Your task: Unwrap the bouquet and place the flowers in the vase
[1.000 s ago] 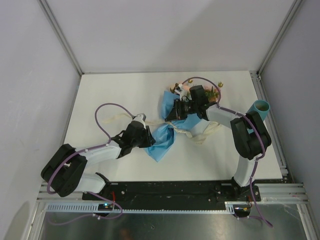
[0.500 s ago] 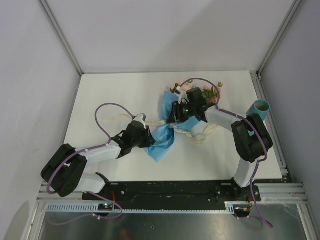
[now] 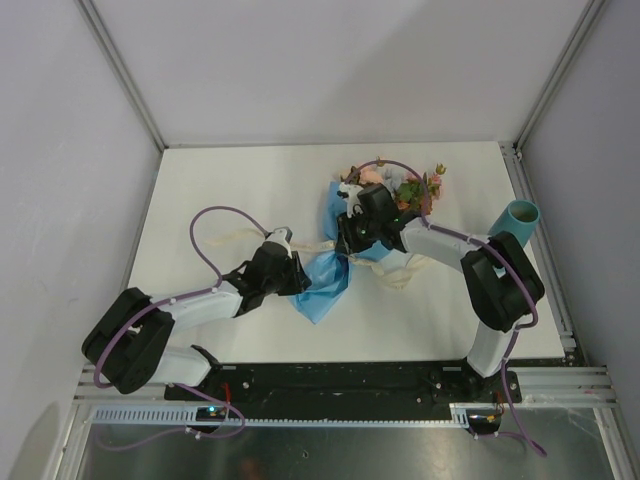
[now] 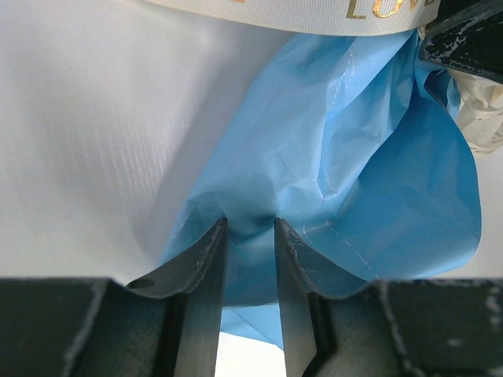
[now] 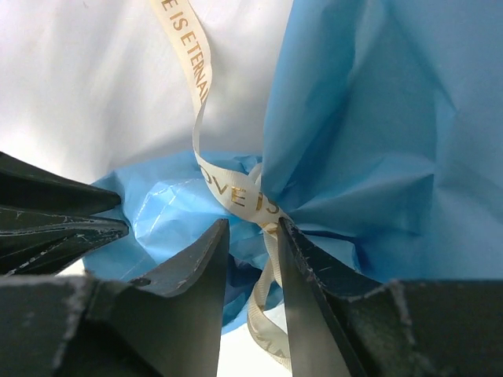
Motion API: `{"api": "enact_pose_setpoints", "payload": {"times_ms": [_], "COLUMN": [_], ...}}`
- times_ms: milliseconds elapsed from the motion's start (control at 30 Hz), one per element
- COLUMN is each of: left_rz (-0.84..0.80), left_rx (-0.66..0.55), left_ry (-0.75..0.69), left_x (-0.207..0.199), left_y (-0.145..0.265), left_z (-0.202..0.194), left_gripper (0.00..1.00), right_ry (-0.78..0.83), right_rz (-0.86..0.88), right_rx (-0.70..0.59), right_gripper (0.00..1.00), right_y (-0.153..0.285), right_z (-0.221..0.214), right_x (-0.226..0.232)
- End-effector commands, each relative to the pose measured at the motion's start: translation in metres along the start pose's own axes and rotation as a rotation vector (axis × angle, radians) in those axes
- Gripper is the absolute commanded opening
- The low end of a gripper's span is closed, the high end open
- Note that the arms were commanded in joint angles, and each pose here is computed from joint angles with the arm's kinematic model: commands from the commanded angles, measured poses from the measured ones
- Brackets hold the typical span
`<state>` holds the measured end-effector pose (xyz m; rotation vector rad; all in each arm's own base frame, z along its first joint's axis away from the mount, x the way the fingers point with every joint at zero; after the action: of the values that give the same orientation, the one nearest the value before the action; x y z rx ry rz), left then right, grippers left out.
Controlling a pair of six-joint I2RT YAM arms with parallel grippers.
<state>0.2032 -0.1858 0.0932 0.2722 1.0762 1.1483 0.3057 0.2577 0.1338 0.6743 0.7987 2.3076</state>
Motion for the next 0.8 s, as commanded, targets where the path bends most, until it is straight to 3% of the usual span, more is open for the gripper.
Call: {"api": "enact_pose_setpoints", "payload": {"times_ms": [0,167,333,767], "left_rz": [-0.018,-0.016,-0.016,-0.019], "left_rx": [-0.032,-0.032,-0.033,-0.036], "left_ry": [0.005,0.006,0.006,0.004], "left_x": [-0.007,-0.006,-0.007,-0.007], "left_y": [-0.001,-0.001,-0.002,-0.001], "left_z": [0.005,0.005,0.005,0.005], "left_gripper": [0.35,0.35,0.35,0.35], "right_ry": [0.08,0.107,0.143,0.15], "right_rz": [-0.099,-0.129,-0.154,-0.127], "right_rx": [-0.045,-0.079,-0.082,-0.009], "right_gripper": [0.36,0.32,0.35,0.33], "right_y": [0.017,0.029,0.032,0.009], "right_z": [0.015,0.024,0.027,0.017], "right_x": [0.004,0.011,0.013,0.011]}}
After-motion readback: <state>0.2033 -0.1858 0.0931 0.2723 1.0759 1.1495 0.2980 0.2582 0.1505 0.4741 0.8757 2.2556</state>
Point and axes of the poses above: each gripper's point midway between its finger pads, its own y axis back along the fingers, its own x axis along the line the jaws close on, z = x × y, the point moved 8 cm from there along y, back along the fingers, and after that the axes turned 10 degrees about y, right-handed, at the moved point
